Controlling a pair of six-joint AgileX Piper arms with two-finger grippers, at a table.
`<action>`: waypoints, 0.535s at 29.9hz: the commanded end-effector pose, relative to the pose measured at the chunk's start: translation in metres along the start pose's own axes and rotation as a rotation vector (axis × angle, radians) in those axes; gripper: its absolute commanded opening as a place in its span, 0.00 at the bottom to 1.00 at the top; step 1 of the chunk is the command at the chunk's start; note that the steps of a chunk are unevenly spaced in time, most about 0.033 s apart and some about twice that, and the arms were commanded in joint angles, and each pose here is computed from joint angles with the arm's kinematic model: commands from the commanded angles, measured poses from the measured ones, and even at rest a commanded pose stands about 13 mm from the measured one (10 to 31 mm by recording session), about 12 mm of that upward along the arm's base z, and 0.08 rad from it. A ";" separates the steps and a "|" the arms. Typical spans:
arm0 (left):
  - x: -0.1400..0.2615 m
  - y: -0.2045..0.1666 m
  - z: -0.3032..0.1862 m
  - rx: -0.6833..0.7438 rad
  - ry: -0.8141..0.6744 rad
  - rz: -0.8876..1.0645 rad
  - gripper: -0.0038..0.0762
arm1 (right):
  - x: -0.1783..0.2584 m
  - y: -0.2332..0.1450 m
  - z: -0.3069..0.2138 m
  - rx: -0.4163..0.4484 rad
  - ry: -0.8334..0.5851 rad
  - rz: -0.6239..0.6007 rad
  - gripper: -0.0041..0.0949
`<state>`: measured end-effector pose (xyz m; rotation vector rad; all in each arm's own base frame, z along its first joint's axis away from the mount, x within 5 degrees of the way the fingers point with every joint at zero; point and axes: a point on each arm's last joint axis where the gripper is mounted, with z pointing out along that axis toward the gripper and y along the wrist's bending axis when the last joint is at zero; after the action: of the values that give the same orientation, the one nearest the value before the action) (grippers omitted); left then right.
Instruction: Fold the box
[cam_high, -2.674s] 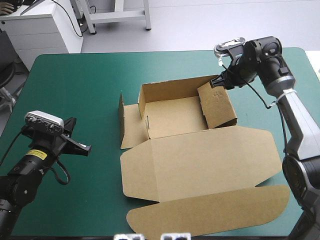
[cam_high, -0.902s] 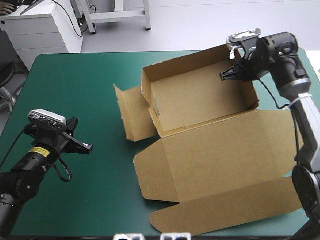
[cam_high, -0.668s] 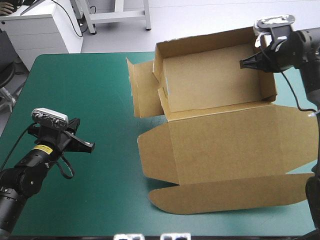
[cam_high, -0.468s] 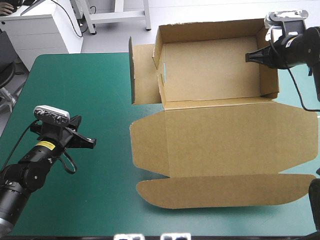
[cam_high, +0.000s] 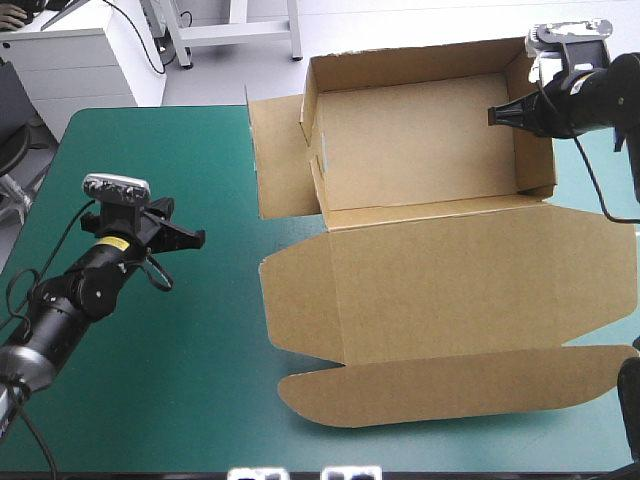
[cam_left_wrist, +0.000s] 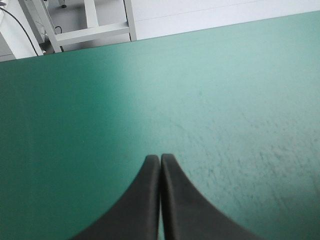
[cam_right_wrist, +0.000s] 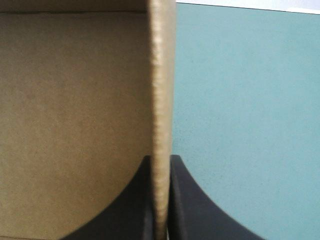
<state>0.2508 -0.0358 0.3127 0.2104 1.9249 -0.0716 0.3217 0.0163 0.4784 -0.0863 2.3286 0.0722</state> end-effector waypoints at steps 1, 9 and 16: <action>-0.042 0.003 0.005 -0.007 -0.109 -0.031 0.04 | -0.003 0.000 -0.031 -0.010 -0.074 0.007 0.02; -0.077 -0.002 0.049 0.091 -0.015 -0.070 0.04 | -0.003 0.001 -0.031 -0.024 -0.074 0.005 0.02; -0.076 0.002 0.096 0.272 0.092 -0.222 0.04 | -0.003 0.002 -0.031 -0.034 -0.075 -0.013 0.02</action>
<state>0.3559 -0.0607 0.3296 0.2355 2.0989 -0.3503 0.3215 0.0183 0.4786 -0.1180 2.3260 0.0897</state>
